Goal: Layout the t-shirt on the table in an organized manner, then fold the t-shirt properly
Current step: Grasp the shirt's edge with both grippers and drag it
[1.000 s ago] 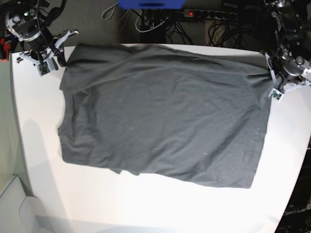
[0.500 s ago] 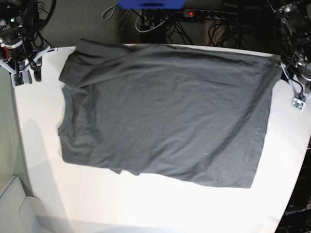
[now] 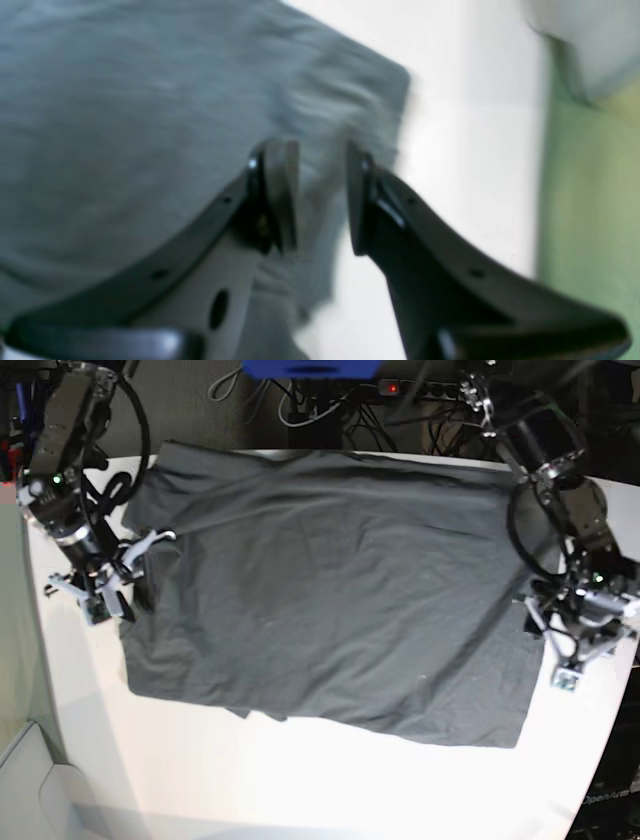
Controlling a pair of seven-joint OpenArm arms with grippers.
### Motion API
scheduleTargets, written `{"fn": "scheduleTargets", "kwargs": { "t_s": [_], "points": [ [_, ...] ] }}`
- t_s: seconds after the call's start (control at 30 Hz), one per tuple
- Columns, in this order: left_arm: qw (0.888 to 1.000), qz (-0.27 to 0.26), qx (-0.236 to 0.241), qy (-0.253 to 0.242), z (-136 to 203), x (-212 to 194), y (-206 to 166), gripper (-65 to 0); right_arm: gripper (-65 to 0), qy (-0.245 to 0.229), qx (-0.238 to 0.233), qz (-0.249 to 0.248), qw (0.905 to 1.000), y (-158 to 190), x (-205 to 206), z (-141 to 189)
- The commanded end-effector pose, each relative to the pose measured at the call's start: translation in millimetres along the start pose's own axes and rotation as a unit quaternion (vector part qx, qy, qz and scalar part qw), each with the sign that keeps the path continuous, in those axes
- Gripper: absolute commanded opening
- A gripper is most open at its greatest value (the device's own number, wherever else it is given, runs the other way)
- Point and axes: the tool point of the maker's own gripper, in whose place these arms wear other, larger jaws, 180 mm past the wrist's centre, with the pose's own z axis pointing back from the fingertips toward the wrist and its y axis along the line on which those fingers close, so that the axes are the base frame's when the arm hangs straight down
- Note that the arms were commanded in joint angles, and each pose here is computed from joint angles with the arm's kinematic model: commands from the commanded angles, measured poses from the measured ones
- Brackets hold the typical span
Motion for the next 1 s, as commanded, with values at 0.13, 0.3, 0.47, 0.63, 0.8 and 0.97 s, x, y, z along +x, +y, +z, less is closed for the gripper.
{"fn": "scheduleTargets", "kwargs": {
  "t_s": [0.13,0.3,0.47,0.63,0.8,0.97],
  "points": [
    [0.995,-0.037,-0.097,0.002,-44,8,-79,-28.3,-55.9,0.019,0.021,-0.023,0.9994,-3,-10,-40],
    [0.99,-0.026,-0.138,0.024,-72,-21,-112,-28.4,-56.5,0.078,0.015,-0.023,0.9966,-10,-43,-63],
    [0.989,0.007,-0.141,0.054,-82,-51,-102,-37.1,-56.7,0.129,0.023,-0.031,0.9909,-10,-74,-77],
    [0.988,0.006,-0.137,0.074,-84,-68,-95,-64.5,-57.9,0.169,0.03,-0.031,0.9846,0,-103,-73],
    [0.982,-0.008,-0.13,0.139,-77,-116,-87,-64.0,-61.9,0.189,0.045,-0.008,0.981,19,-122,-51],
    [0.981,-0.026,-0.107,0.161,-59,-140,-78,-64.7,-61.9,0.2,0.071,0.025,0.977,52,-135,-20]
  ]
}}
